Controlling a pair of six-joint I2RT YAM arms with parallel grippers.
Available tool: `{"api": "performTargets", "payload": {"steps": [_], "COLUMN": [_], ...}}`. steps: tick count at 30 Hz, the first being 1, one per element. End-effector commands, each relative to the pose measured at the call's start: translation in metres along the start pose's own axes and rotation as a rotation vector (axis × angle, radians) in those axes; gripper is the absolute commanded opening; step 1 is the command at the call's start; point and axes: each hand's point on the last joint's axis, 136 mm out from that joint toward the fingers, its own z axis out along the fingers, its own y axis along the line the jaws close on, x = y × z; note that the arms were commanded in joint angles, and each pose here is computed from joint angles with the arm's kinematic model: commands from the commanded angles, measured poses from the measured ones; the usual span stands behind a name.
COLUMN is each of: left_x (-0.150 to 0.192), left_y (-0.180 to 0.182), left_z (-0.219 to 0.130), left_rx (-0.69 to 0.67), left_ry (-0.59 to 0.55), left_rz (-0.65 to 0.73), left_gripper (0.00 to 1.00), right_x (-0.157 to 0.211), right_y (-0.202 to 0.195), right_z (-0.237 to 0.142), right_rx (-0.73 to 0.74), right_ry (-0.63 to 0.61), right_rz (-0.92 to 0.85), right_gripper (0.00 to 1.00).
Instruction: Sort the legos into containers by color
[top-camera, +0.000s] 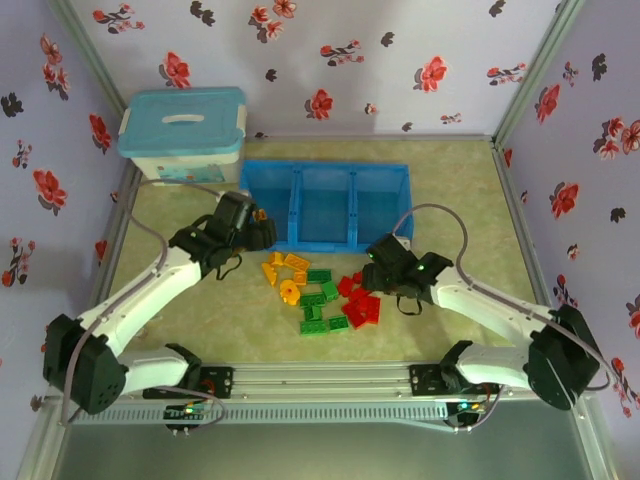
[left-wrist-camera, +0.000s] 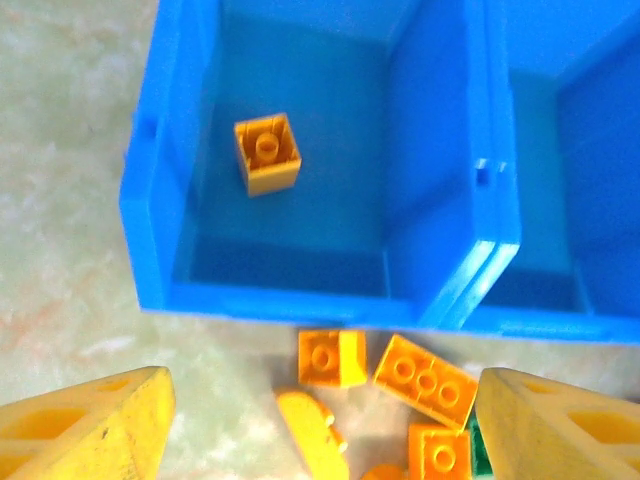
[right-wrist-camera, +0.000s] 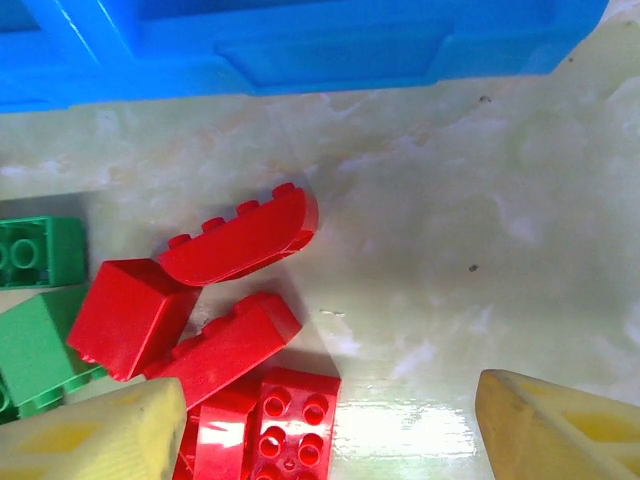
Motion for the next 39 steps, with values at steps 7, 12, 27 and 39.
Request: {"api": "performTargets", "payload": {"steps": [7, 12, 27, 39], "left_x": [0.044, 0.052, 0.058, 0.059], "left_y": [0.023, 0.030, 0.032, 0.034], "left_z": [-0.011, -0.010, -0.004, -0.003], "left_rx": [-0.012, -0.029, -0.032, -0.043], "left_ry": [0.019, 0.020, 0.026, 0.028], "left_rz": [-0.044, -0.053, -0.058, -0.054], "left_gripper": [0.80, 0.80, 0.80, 0.80], "right_x": [-0.019, -0.028, -0.024, -0.023], "right_y": [0.022, 0.020, 0.026, 0.023], "right_z": [0.021, 0.027, 0.062, 0.077], "right_rx": [0.031, 0.089, 0.135, 0.174], "right_ry": [0.003, -0.023, 0.010, 0.012], "right_rz": [0.111, 0.163, 0.211, 0.214], "right_gripper": [0.76, 0.74, 0.63, 0.36]}}
